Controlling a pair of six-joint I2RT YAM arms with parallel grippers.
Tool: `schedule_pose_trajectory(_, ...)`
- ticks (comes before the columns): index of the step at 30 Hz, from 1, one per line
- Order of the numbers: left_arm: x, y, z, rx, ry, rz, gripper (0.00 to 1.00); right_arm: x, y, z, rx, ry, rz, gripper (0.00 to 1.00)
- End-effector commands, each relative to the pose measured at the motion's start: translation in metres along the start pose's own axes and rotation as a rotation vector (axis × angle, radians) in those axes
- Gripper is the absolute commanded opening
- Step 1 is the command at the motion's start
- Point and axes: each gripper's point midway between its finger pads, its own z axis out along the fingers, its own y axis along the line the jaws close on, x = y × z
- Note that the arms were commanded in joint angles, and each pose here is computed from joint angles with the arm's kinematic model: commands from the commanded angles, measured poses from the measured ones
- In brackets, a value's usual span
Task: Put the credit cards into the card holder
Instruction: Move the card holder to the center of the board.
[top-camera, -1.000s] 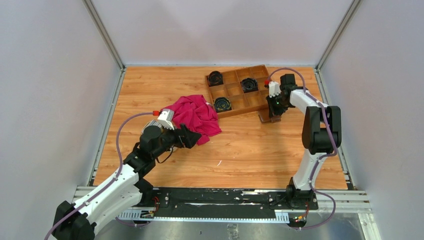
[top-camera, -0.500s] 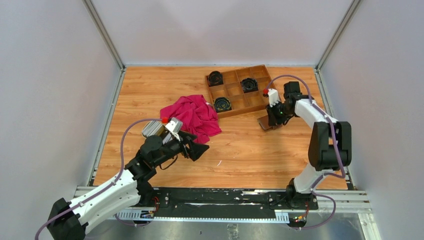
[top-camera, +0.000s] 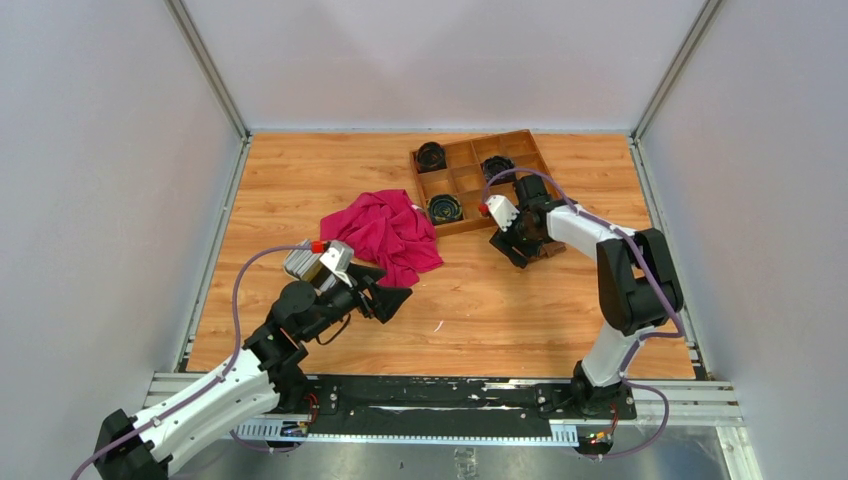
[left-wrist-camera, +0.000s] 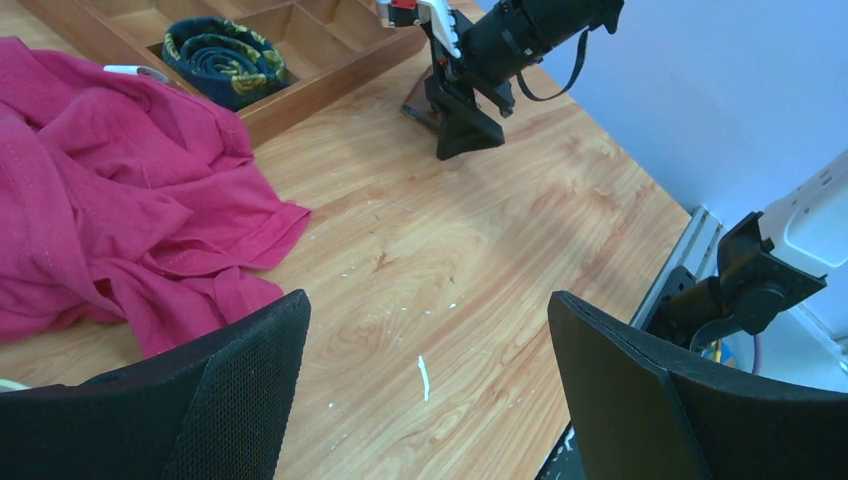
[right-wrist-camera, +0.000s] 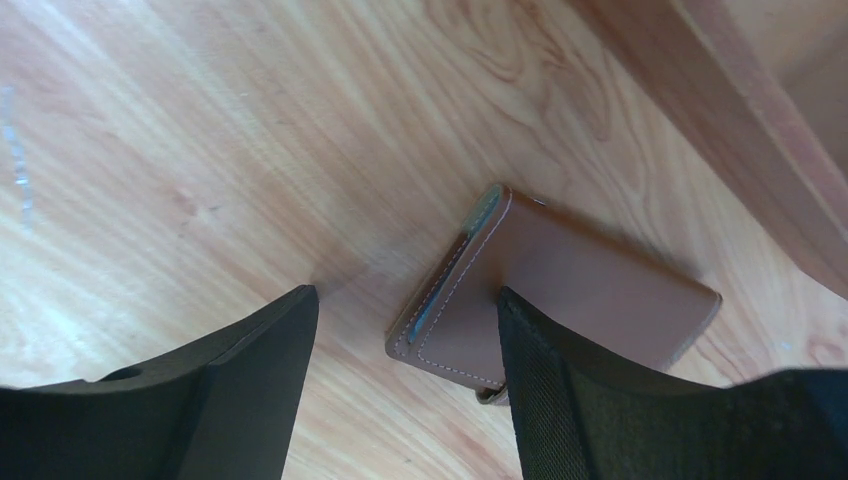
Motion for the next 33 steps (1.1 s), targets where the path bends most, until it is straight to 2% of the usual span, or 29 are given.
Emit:
schedule_pose_trajectory(1,-0.001,0.002,-0.001,-0.012,-0.029,-0.011,0.93,0.014,-0.028,-0.003,0.171,0.103,-0.016,0.70)
schedule_pose_trajectory(6,0.000,0.003,0.000,-0.013,-0.020,-0.009,0.93,0.022,-0.031,-0.002,0.221,0.159,-0.063,0.68)
schedule_pose_trajectory(10,0.000,0.001,0.000,-0.006,-0.022,-0.013,0.93,0.004,-0.028,-0.024,0.224,0.062,-0.092,0.69)
schedule_pose_trajectory(13,-0.001,0.001,-0.001,-0.007,-0.026,-0.012,0.93,0.005,-0.027,-0.034,0.229,0.044,-0.141,0.70)
schedule_pose_trajectory(20,-0.001,-0.001,-0.001,0.006,-0.024,-0.013,0.93,0.031,-0.012,-0.029,0.152,0.093,-0.395,0.71)
schedule_pose_trajectory(27,-0.001,-0.001,-0.002,0.004,-0.026,-0.012,0.93,0.041,-0.020,-0.018,0.257,0.050,-0.768,0.73)
schedule_pose_trajectory(33,-0.001,-0.001,-0.001,0.004,-0.025,-0.011,0.93,0.023,-0.038,-0.004,0.353,0.020,-0.860,0.71)
